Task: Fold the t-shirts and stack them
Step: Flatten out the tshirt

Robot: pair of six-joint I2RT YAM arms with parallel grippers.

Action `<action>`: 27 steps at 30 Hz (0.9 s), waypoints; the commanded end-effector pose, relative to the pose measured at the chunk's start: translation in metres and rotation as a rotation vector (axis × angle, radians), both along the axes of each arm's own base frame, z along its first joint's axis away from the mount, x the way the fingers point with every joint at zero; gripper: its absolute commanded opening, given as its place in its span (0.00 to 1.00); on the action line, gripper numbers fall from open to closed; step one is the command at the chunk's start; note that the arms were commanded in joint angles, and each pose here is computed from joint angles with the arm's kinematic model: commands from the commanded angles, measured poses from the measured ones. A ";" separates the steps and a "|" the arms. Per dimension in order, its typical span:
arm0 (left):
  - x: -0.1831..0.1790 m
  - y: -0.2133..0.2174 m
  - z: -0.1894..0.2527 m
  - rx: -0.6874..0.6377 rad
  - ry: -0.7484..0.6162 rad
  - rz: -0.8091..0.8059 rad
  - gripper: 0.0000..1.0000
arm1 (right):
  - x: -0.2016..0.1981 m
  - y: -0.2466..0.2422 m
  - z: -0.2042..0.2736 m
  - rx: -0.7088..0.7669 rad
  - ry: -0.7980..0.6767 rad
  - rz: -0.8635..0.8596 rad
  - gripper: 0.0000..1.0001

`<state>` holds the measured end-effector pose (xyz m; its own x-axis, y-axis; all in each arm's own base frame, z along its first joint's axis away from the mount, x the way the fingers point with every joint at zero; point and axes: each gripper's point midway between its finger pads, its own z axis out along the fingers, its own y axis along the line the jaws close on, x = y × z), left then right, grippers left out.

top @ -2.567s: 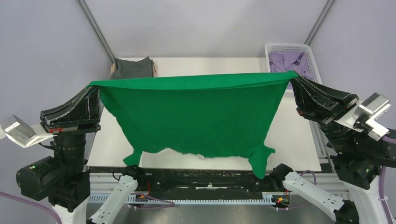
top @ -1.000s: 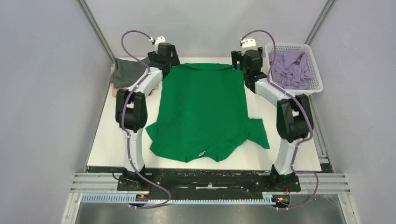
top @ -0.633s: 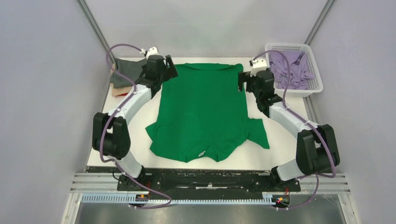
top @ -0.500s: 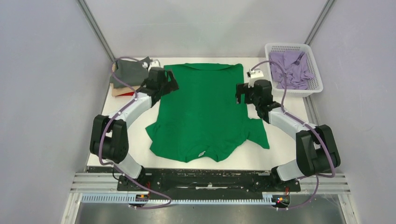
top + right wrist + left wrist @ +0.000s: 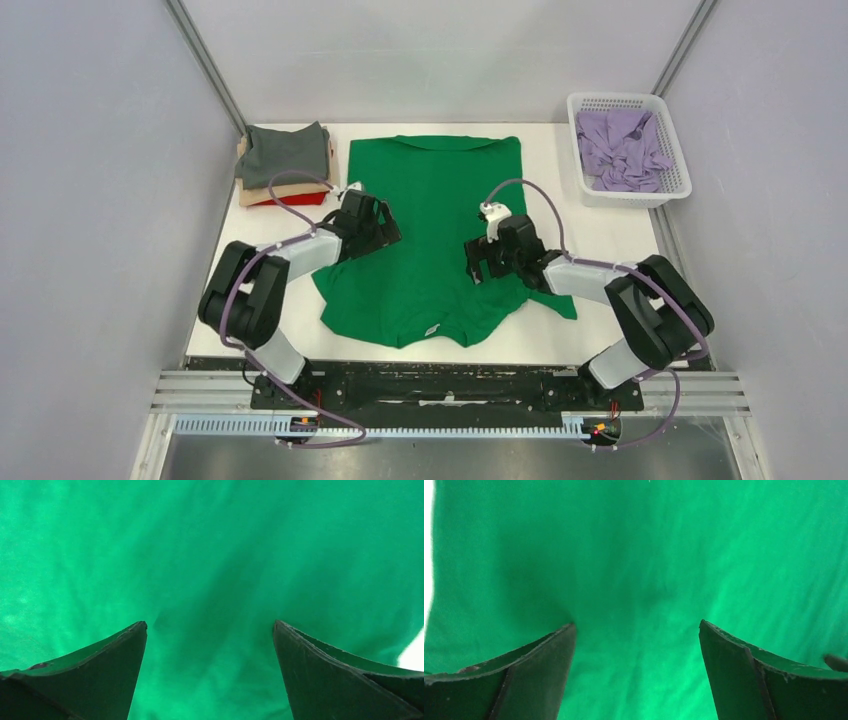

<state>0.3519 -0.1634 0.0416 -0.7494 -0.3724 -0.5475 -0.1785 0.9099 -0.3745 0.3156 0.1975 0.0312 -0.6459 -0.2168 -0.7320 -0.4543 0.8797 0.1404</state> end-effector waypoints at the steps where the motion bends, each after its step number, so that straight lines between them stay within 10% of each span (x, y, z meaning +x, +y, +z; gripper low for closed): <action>1: 0.033 -0.009 -0.009 -0.020 -0.013 0.057 1.00 | -0.051 0.028 -0.027 0.018 0.114 0.133 0.98; 9: 0.117 -0.052 -0.016 -0.022 -0.043 -0.027 1.00 | -0.126 0.135 -0.004 0.129 0.095 0.566 0.98; 16: 0.175 -0.146 0.032 -0.302 -0.199 -0.324 1.00 | -0.179 0.252 0.083 0.414 -0.058 0.977 0.98; 27: 0.164 -0.153 0.112 -0.268 -0.375 -0.483 1.00 | -0.042 0.114 0.117 0.430 -0.258 0.278 0.98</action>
